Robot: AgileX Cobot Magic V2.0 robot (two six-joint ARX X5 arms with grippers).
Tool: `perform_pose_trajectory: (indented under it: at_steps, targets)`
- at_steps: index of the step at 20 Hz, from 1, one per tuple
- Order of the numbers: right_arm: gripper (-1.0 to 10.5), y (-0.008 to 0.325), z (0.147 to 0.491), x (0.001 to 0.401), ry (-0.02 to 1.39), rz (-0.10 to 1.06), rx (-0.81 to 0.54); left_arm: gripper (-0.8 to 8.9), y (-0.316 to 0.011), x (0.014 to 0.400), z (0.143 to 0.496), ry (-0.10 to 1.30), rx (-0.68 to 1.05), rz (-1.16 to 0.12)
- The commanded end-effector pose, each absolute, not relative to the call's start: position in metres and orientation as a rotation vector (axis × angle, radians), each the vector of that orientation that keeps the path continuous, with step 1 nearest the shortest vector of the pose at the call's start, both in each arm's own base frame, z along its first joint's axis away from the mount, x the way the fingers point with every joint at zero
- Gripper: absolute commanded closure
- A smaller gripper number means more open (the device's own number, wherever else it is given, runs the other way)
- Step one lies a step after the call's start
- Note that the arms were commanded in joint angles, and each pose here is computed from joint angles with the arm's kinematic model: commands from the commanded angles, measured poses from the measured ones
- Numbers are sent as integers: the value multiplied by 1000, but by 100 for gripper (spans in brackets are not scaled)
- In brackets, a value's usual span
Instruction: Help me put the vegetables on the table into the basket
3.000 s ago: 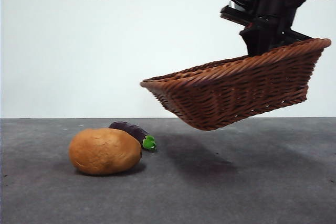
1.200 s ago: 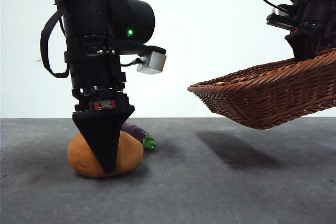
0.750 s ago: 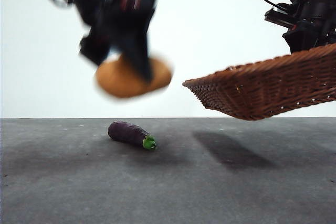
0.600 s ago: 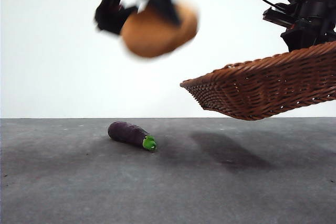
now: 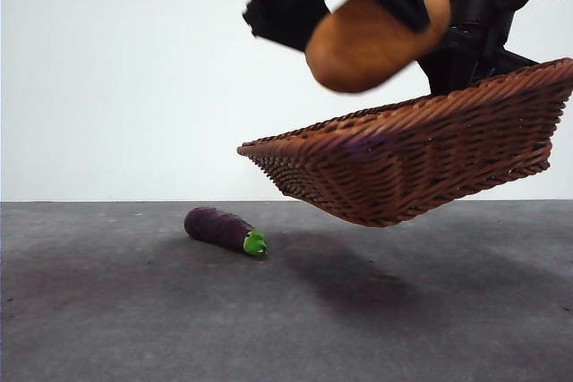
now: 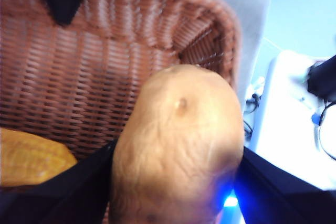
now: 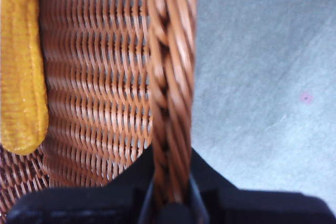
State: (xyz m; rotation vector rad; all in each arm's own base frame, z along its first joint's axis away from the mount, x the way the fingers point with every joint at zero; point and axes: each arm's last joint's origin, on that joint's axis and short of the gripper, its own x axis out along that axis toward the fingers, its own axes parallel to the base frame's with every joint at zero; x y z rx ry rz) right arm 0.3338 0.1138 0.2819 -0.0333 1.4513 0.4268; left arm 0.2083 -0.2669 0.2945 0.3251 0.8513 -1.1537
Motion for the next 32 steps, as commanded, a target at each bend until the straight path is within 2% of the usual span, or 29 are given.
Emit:
perform_pose_trajectory:
  at_steps: [1,2,5,6,11,14,19,23,25,29,32]
  targets:
    - [959,116,286,331,1451,435,-7,805,-275,211,277,910,337,-1143]
    - [959,115,286,331,1459,434,-8,724,-277,213,272,931,337,-1139]
    - [959,115,286,329,1472,432,-8,276,-279,214,266,952,345,-1133]
    - [959,115,286,329,1471,432,-8,248,-281,213,266,947,345,-1139]
    - [959,114,286,330,1466,431,-7,249,-280,214,266,923,371,-1124]
    - [959,108,286,332,1459,386,-28,249,-267,231,266,903,418,-903]
    - [959,80,285,340,1450,305,4,249,-236,264,266,961,207,-662]
    - [959,61,286,345,1442,273,31,250,-225,280,270,912,142,-651]
    - [959,54,286,346,1440,259,43,250,-218,286,271,913,72,-562]
    - [959,41,285,347,1441,242,59,249,-194,307,263,991,-140,-447]
    - [959,39,285,347,1442,245,63,249,-180,327,241,1071,-261,-335]
